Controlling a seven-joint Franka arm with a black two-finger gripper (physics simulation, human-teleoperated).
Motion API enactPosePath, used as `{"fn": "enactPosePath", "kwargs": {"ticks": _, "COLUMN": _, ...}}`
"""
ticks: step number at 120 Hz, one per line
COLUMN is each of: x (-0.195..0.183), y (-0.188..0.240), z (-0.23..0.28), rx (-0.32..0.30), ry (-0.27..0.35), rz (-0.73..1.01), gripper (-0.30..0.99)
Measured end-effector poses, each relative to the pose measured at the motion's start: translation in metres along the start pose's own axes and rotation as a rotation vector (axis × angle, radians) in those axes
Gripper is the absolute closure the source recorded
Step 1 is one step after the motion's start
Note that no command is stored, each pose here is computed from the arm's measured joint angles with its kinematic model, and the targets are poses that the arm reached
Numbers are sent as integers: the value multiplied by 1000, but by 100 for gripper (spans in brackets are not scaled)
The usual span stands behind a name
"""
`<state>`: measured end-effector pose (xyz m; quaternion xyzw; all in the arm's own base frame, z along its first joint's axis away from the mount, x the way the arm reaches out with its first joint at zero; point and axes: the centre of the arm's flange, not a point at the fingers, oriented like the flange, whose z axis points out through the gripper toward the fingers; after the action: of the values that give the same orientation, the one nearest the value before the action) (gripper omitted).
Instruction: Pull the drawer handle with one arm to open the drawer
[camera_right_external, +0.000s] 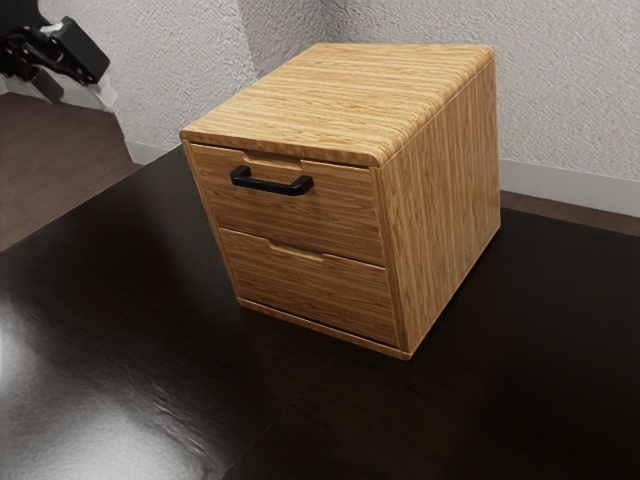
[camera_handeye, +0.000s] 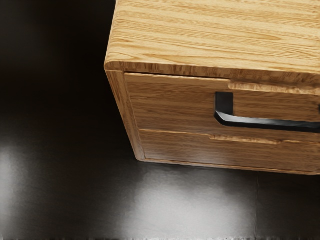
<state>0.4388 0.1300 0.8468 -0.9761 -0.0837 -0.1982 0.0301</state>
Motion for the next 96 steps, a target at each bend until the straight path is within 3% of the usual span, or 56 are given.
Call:
{"fn": "enactPosePath", "kwargs": {"ticks": 38, "x": 3, "y": 5, "z": 60, "rx": -4, "ry": -197, "rz": -32, "gripper": 2}}
{"fn": "enactPosePath", "kwargs": {"ticks": 46, "x": 0, "y": 3, "z": 61, "rx": -2, "ry": -215, "rz": 15, "gripper": 2}}
{"fn": "enactPosePath", "kwargs": {"ticks": 57, "x": -3, "y": 2, "z": 58, "rx": -14, "ry": -225, "rz": 143, "gripper": 2}}
{"fn": "enactPosePath", "kwargs": {"ticks": 96, "x": -5, "y": 62, "z": 75, "rx": -122, "ry": -263, "rz": 797, "gripper": 2}}
